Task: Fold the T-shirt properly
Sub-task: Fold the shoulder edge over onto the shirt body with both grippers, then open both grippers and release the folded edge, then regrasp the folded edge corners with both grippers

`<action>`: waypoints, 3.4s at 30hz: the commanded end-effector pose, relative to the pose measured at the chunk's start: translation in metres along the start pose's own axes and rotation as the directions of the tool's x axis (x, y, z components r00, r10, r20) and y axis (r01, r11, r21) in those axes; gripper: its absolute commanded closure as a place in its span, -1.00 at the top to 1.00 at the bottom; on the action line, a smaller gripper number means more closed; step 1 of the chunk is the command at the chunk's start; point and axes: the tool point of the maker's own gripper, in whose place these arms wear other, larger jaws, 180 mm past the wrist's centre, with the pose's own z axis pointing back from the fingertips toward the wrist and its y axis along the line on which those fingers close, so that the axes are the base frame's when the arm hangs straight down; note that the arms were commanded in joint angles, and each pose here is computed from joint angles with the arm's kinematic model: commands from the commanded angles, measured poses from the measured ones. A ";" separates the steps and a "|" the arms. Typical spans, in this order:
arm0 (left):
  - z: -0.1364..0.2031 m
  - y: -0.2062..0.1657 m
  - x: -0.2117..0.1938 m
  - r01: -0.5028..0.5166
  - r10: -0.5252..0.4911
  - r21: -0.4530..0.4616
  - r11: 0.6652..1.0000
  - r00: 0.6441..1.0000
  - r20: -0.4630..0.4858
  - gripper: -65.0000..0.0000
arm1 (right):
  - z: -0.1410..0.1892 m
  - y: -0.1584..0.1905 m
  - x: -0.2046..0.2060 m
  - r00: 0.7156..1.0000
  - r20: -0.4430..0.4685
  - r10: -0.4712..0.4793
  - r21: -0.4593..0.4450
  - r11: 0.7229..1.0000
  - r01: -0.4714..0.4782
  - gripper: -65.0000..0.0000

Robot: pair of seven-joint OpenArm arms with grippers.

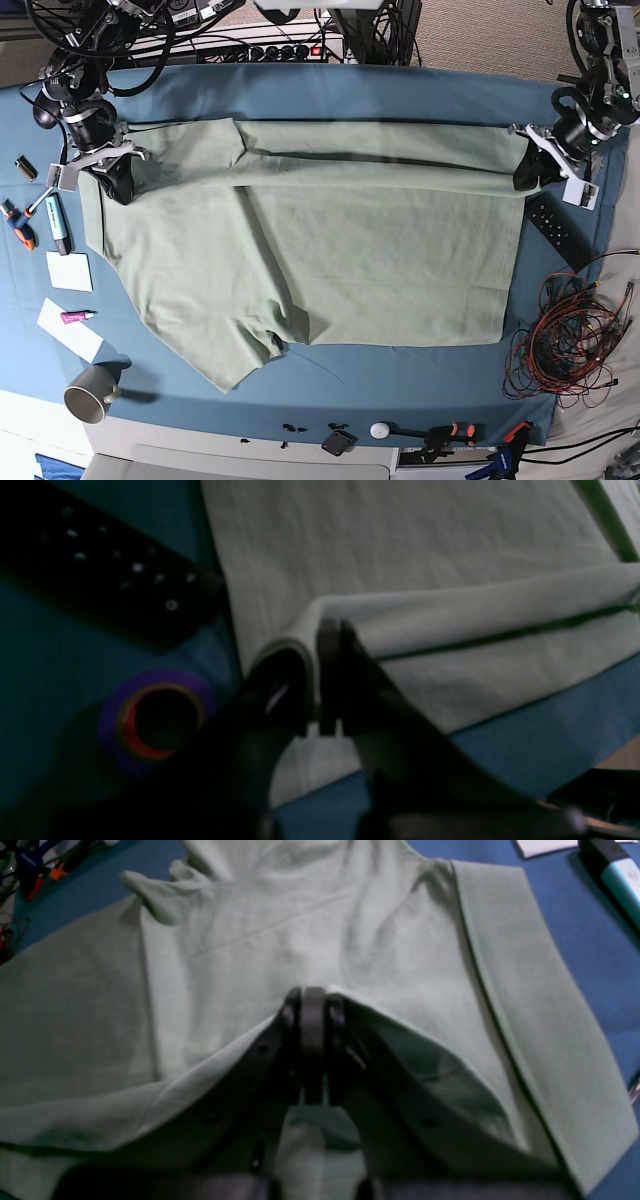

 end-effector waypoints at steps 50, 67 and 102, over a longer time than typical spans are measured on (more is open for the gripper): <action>0.004 0.024 0.007 -0.007 0.007 0.124 0.992 1.000 0.001 -0.11 | 0.001 -0.002 0.022 0.997 0.080 0.024 -0.009 1.000 -0.023 -0.33; 0.101 0.048 0.065 0.102 -0.132 0.218 0.971 0.983 0.127 -0.12 | 0.116 -0.087 0.022 0.977 0.138 -0.165 -0.311 0.929 0.201 -0.33; 0.104 0.050 0.054 0.095 -0.118 0.224 0.970 0.989 0.090 -0.12 | 0.057 -0.089 -0.036 0.939 0.023 -0.343 -0.343 0.879 0.330 -0.33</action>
